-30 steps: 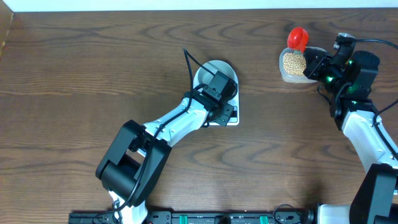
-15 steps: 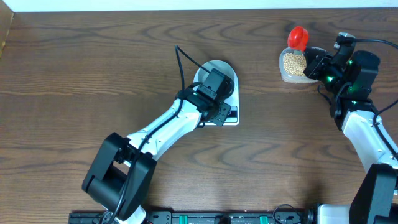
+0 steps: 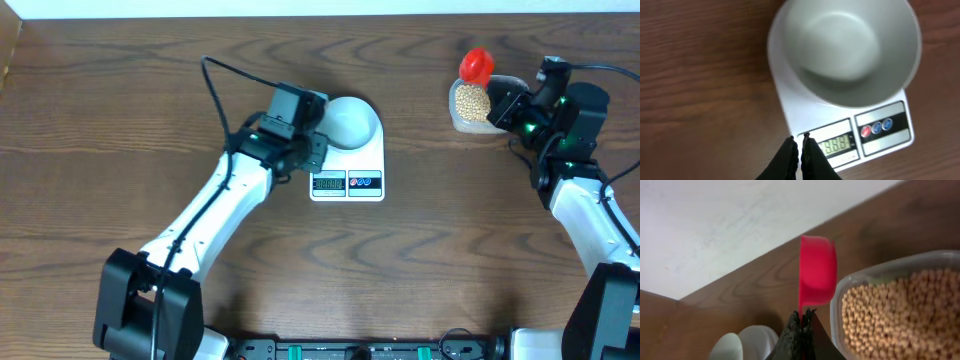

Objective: Scoop item into bowl and weigh 50g on scale
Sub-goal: 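Retract the left gripper back and left away from the scale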

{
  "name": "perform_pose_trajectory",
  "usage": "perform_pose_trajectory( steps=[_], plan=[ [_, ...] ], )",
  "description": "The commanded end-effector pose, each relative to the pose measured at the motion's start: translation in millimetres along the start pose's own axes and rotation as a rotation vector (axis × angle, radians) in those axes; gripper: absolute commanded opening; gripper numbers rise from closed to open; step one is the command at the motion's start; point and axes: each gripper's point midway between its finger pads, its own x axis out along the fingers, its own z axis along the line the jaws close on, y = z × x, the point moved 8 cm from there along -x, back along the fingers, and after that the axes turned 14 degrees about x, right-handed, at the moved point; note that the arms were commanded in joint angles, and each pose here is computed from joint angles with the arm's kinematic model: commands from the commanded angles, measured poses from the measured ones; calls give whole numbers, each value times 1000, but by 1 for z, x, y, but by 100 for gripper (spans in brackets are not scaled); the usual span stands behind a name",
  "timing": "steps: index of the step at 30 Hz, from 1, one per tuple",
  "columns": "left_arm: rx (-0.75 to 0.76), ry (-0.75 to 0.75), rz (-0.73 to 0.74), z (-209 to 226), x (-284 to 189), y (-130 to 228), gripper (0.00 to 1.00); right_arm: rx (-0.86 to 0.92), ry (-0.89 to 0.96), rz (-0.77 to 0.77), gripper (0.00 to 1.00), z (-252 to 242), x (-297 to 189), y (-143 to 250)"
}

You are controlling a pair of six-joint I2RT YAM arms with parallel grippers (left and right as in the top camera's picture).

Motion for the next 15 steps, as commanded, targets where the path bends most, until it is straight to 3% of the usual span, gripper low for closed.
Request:
perform_pose_trajectory(
  steps=[1,2,4,5,12,15],
  plan=[
    [-23,-27,-24,15,-7,-5,17,36,-40,27,1,9,0,0],
    [-27,-29,-23,17,-7,-5,27,25,-42,26,1,9,1,0],
    [-27,-29,-23,17,-7,-5,63,15,-44,16,1,10,1,-1],
    [-26,-30,-23,17,-7,-5,98,11,-48,10,1,11,1,-2],
    [-17,-23,15,16,-7,2,98,-14,-79,-21,1,17,1,-7],
    [140,20,42,15,-14,9,98,-13,-79,-19,1,17,1,-7]
  ],
)
